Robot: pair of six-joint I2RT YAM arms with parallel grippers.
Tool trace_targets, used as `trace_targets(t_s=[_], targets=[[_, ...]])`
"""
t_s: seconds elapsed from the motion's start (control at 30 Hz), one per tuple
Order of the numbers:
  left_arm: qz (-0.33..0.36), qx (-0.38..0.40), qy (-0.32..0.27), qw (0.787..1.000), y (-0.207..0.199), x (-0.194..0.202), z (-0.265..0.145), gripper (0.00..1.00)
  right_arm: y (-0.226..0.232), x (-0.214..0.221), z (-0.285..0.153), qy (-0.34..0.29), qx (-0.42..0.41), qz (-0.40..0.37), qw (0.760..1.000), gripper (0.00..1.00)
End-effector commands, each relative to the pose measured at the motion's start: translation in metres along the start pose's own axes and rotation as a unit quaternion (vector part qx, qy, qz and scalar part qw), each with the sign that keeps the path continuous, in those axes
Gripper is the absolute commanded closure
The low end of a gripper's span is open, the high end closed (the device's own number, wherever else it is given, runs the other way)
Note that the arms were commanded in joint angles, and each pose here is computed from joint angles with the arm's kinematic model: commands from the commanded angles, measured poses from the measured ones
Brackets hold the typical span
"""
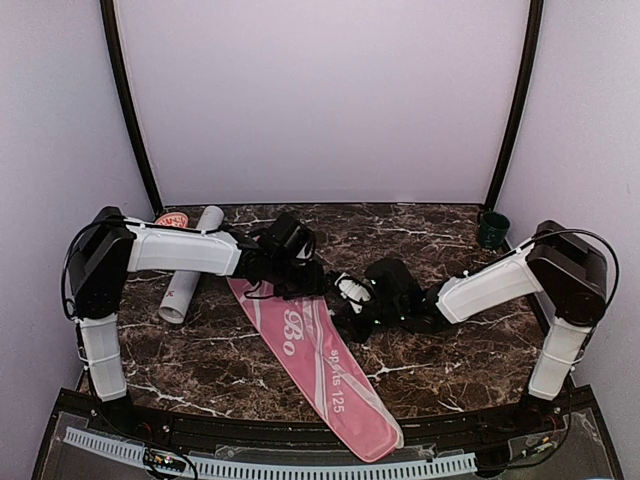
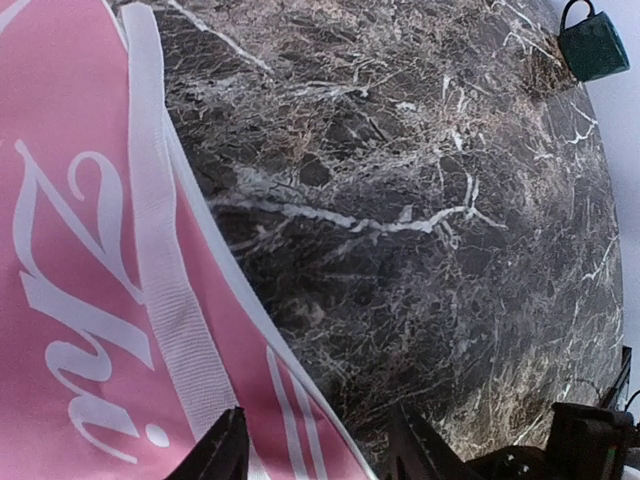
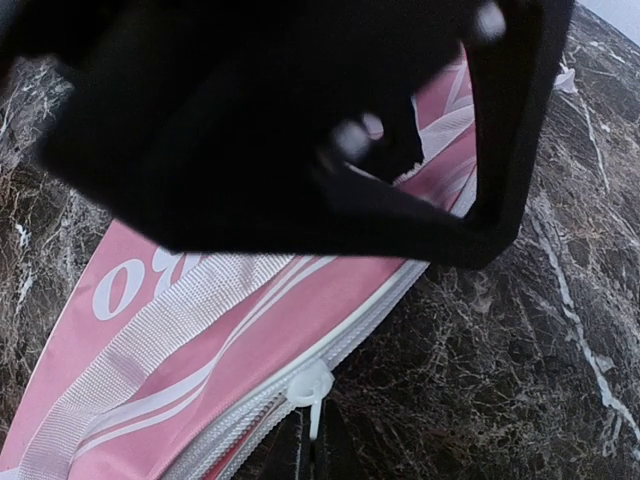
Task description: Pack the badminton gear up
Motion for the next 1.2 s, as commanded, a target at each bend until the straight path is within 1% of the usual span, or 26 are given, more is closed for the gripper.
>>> trace_targets(t_s=[0.0, 0.2, 0.27, 0.4, 0.5, 0.53, 0.77, 1.03, 1.17], targets=[[0.008, 0.014, 0.006, 1.0, -0.011, -0.001, 0.01, 0.51, 0.003, -0.026, -0.009, -0.052, 0.006, -0.021, 0.998, 1.0], [0.008, -0.001, 0.013, 1.0, -0.004, 0.002, 0.019, 0.6, 0.006, -0.032, -0.011, -0.06, 0.007, -0.032, 0.998, 1.0], [0.01, -0.006, 0.016, 1.0, -0.004, 0.002, 0.018, 0.64, 0.006, -0.032, -0.012, -0.059, 0.009, -0.034, 0.998, 1.0], [0.014, -0.024, 0.015, 0.999, 0.0, -0.001, 0.014, 0.81, 0.006, -0.032, -0.013, -0.054, 0.01, -0.036, 0.998, 1.0], [0.017, -0.027, 0.003, 1.0, -0.001, -0.01, 0.006, 0.98, 0.009, -0.03, -0.016, -0.046, 0.01, -0.038, 0.998, 1.0], [0.019, -0.028, -0.002, 0.999, 0.0, -0.014, 0.004, 1.0, 0.011, -0.028, -0.017, -0.042, 0.009, -0.04, 0.998, 1.0], [0.03, -0.048, -0.024, 0.998, 0.009, -0.037, -0.008, 1.0, 0.027, -0.016, -0.029, -0.01, 0.005, -0.06, 0.998, 1.0], [0.032, -0.053, -0.056, 0.997, 0.022, -0.071, -0.024, 1.0, 0.054, -0.001, -0.039, 0.017, -0.015, -0.074, 0.997, 1.0], [0.038, -0.059, -0.07, 0.995, 0.029, -0.088, -0.031, 1.0, 0.067, -0.004, -0.051, 0.02, -0.016, -0.085, 0.996, 1.0]])
Point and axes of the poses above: each gripper's point midway between its finger pads, its own z axis out along the fingers, its own y axis along the line the jaws close on, x = y × z, the point moved 4 cm from there along -z, back along the fingers, and after that the axes turned 14 degrees about -z, right-handed, at the moved point
